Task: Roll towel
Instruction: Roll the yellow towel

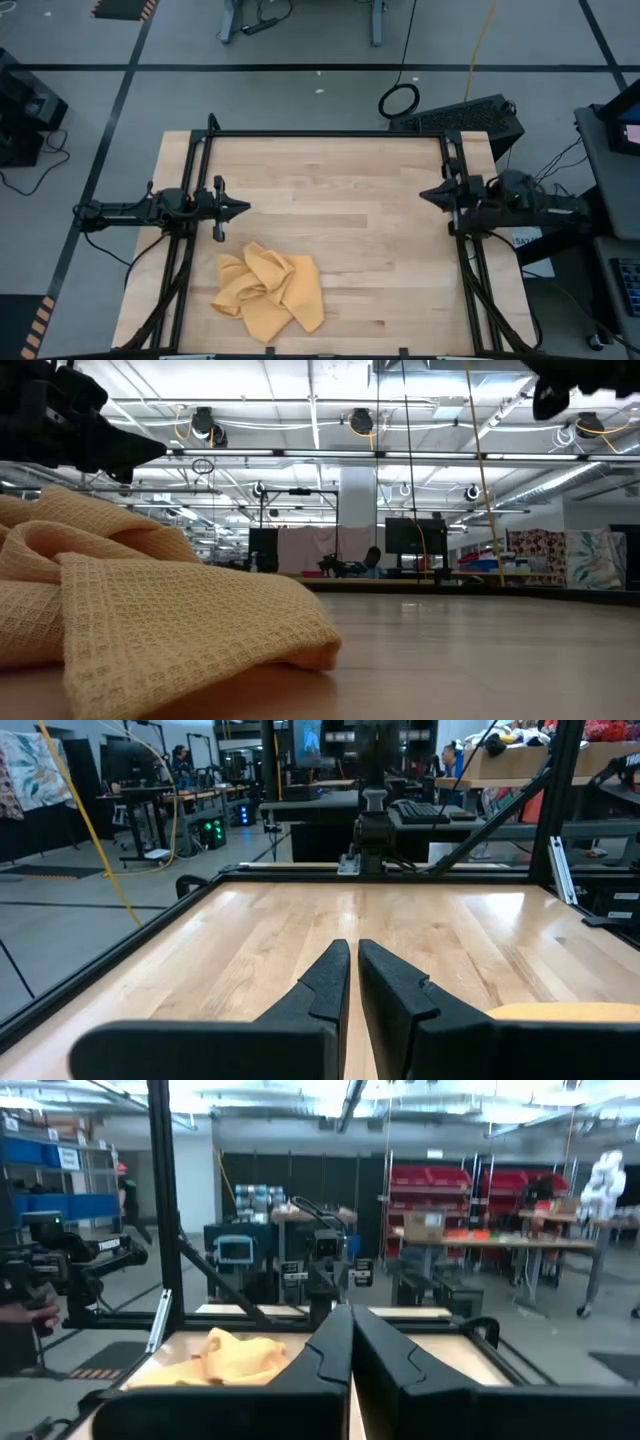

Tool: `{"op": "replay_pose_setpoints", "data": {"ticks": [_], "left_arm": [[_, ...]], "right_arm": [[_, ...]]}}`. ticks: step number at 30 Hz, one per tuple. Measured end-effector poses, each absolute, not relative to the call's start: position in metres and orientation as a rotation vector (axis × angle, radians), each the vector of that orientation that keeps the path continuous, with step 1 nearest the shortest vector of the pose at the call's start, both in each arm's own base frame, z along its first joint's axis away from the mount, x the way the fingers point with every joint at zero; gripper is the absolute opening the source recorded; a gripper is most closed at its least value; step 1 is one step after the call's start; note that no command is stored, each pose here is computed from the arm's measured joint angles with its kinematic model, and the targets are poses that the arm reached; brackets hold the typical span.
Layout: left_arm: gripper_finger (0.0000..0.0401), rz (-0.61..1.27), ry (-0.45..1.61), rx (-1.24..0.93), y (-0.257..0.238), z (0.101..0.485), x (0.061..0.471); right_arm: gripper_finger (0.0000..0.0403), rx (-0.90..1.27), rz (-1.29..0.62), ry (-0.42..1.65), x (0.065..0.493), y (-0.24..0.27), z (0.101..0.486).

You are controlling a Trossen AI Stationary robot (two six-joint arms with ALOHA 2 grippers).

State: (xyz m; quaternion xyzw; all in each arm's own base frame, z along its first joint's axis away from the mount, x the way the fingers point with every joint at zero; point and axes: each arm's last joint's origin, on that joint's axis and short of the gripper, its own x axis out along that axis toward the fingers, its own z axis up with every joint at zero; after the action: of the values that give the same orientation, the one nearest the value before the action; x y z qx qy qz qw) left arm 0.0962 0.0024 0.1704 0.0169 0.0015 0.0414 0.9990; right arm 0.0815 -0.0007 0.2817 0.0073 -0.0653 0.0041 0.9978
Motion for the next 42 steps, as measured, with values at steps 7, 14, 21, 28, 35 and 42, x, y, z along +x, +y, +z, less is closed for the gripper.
{"op": "replay_pose_setpoints", "data": {"ticks": [7, 14, 21, 28, 35, 42], "left_arm": [[0.0034, 0.083, 0.003, 0.033, 0.002, 0.17, 0.096], [0.0034, 0.093, 0.002, 0.033, 0.003, 0.171, 0.096], [0.0034, 0.096, -0.005, 0.033, 0.003, 0.171, 0.096], [0.0034, 0.097, -0.011, -0.022, 0.003, 0.171, 0.096], [0.0034, 0.155, -0.077, -0.035, 0.005, 0.193, 0.091], [0.0034, 0.212, -0.03, 0.003, 0.006, 0.256, 0.074]], "right_arm": [[0.0, 0.091, 0.006, 0.003, 0.099, -0.001, 0.342], [0.0, 0.096, 0.009, 0.09, 0.133, -0.002, 0.374], [0.0, 0.099, 0.003, 0.219, 0.164, -0.002, 0.36], [0.0, 0.119, -0.009, 0.346, 0.188, -0.003, 0.336], [0.0, 0.135, -0.02, 0.453, 0.209, -0.003, 0.304], [0.0, 0.202, -0.041, 0.516, 0.233, -0.003, 0.262]]}}
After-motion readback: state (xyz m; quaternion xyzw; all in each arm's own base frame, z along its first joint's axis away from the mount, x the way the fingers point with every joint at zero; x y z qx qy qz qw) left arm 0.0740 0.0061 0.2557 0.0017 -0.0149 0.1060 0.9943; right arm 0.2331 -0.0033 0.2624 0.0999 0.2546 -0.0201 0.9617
